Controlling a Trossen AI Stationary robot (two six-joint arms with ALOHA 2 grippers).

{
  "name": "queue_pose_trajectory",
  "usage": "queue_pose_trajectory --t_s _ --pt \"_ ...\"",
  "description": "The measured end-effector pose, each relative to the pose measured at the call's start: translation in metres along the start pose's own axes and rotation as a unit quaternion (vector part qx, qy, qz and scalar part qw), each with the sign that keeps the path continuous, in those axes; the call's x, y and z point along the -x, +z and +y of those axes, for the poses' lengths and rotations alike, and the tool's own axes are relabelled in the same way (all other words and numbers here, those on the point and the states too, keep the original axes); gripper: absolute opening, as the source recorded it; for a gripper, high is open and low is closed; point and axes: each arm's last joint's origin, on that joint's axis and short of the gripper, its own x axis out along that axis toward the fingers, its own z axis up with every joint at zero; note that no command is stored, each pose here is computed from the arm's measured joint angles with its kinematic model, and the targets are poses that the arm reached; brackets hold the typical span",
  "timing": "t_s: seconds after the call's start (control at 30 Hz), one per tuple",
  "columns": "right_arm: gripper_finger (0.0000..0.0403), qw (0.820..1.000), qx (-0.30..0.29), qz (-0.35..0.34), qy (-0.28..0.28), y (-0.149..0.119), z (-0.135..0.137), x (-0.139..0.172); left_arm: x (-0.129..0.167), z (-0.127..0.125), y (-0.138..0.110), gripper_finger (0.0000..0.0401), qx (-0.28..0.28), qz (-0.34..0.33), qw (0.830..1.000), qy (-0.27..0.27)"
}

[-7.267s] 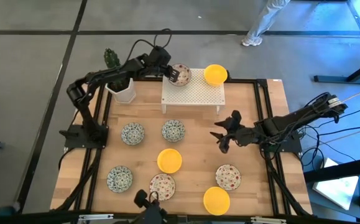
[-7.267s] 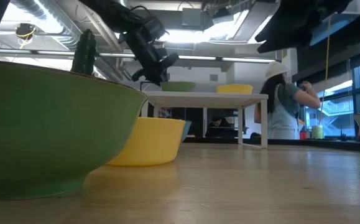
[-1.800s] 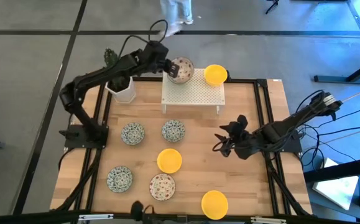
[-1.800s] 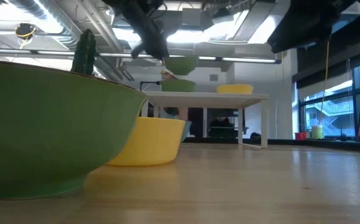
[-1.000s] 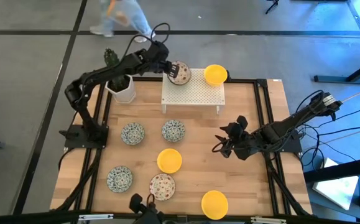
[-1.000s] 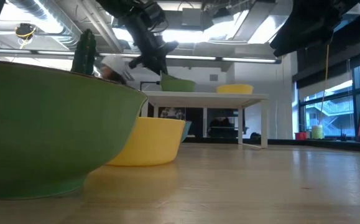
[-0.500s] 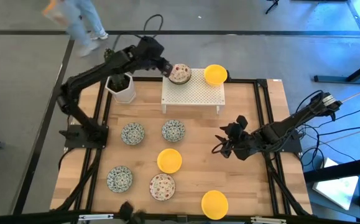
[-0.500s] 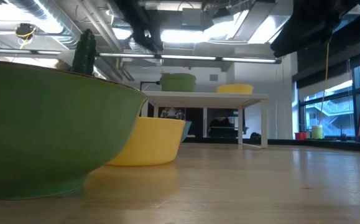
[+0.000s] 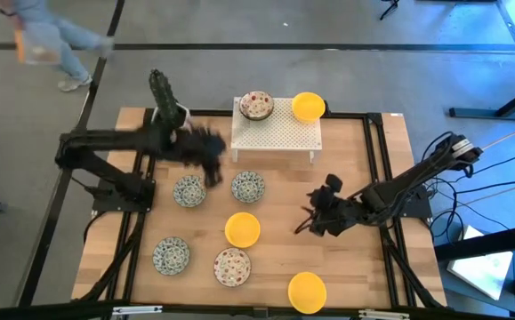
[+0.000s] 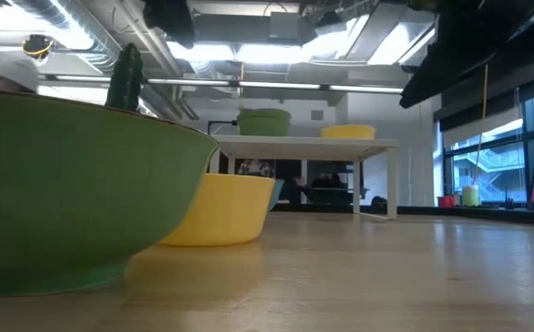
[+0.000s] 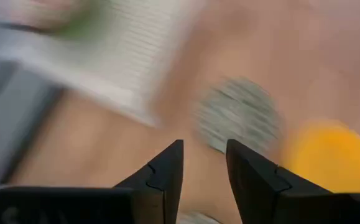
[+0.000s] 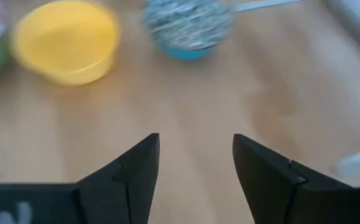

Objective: Pick & Place Mini bowls
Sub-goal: Stack the red white bowl on top of the red white bowl on the shelf

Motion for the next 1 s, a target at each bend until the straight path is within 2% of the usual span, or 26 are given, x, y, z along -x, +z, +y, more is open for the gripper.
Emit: queue_pose_trajectory --t_s 0.1,0.2,0.3,0.43,0.5,0.63,0.73,0.8,1.0 --pt "0.0204 0.999 0.014 0.016 0.041 -0.001 0.008 -0.006 -0.024 -0.052 -0.025 0.0116 -0.063 0.016 0.992 -0.11" --pt "0.0204 0.998 0.021 0.016 0.053 0.0 0.011 -0.008 -0.039 -0.095 -0.044 0.0116 -0.088 0.005 0.98 -0.176" --pt "0.0204 0.999 0.012 0.01 0.052 0.003 0.01 -0.011 -0.049 -0.128 -0.057 0.0116 -0.082 0.008 0.976 -0.201" --pt "0.0204 0.999 -0.002 0.003 0.052 0.005 0.009 -0.012 -0.065 -0.161 -0.074 0.0123 -0.071 0.019 0.976 -0.203" --pt "0.0204 0.999 -0.008 0.002 0.053 0.006 0.009 -0.012 -0.077 -0.168 -0.083 0.0133 -0.055 0.046 0.982 -0.176" --pt "0.0204 0.998 -0.015 -0.003 0.054 0.007 0.01 -0.012 -0.097 -0.167 -0.098 0.0161 -0.014 0.106 0.989 -0.102" --pt "0.0204 0.998 -0.019 -0.008 0.059 0.008 0.01 -0.012 -0.105 -0.165 -0.103 0.0182 -0.007 0.13 0.988 -0.077" --pt "0.0204 0.998 -0.02 -0.009 0.061 0.008 0.011 -0.012 -0.106 -0.166 -0.103 0.0192 -0.006 0.136 0.987 -0.088" --pt "0.0204 0.998 -0.019 -0.009 0.062 0.008 0.011 -0.012 -0.103 -0.176 -0.102 0.02 -0.009 0.169 0.969 -0.178"
